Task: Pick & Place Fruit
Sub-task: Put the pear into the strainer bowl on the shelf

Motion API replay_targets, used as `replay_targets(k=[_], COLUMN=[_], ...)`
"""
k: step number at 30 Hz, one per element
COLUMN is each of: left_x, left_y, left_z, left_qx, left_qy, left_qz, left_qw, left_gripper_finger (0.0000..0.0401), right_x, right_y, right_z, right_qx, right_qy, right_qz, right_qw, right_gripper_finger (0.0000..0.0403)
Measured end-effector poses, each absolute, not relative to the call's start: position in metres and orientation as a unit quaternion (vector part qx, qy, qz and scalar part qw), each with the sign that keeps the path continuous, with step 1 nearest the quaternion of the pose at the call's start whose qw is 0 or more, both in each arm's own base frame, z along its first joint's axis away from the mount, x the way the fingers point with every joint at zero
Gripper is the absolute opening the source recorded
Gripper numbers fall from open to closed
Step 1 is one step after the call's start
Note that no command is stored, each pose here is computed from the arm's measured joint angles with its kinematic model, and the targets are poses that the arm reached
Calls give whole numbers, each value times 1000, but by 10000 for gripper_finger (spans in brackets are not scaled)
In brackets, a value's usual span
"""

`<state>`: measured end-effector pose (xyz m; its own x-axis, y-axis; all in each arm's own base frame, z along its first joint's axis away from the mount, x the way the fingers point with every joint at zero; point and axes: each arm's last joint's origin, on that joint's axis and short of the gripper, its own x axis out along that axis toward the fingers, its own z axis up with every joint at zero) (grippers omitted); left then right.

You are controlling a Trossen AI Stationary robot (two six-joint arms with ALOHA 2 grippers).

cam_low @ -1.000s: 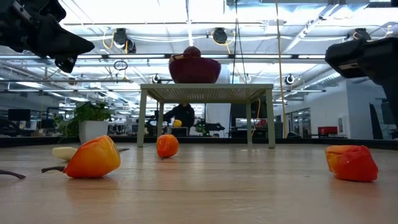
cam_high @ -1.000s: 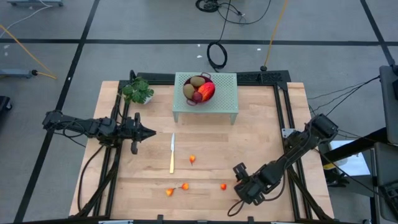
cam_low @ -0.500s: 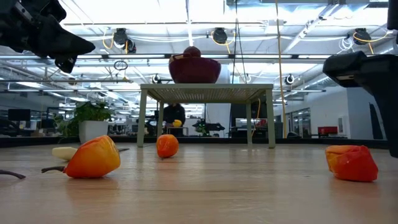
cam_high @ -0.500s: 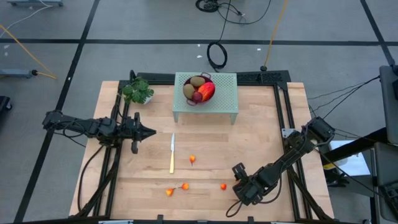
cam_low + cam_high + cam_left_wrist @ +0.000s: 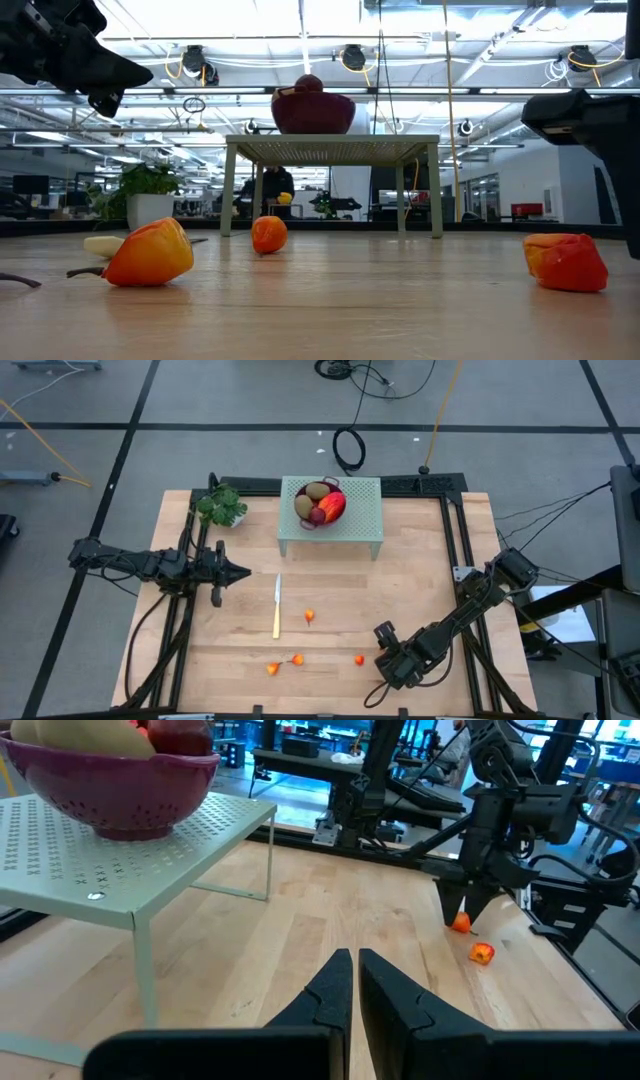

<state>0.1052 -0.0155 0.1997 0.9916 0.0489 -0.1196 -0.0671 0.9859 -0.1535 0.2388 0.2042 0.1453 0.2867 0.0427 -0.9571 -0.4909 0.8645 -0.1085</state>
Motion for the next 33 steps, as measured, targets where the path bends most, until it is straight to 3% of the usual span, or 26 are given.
replay_targets(k=[19, 28, 33], left_x=[105, 105, 105], left_y=[-15, -16, -15], left_z=[200, 200, 200], left_qx=[-79, -79, -80], left_qy=[58, 58, 58], left_qz=[29, 29, 29], left_qw=[995, 995, 995], left_gripper_finger=[21, 21, 21], right_x=[240, 241, 245], right_y=[204, 203, 192], right_z=[145, 150, 169], right_qx=[-212, -209, -211], right_qy=[559, 554, 520], right_qz=[173, 169, 127], right_qw=[782, 788, 817], right_gripper_finger=[134, 133, 133])
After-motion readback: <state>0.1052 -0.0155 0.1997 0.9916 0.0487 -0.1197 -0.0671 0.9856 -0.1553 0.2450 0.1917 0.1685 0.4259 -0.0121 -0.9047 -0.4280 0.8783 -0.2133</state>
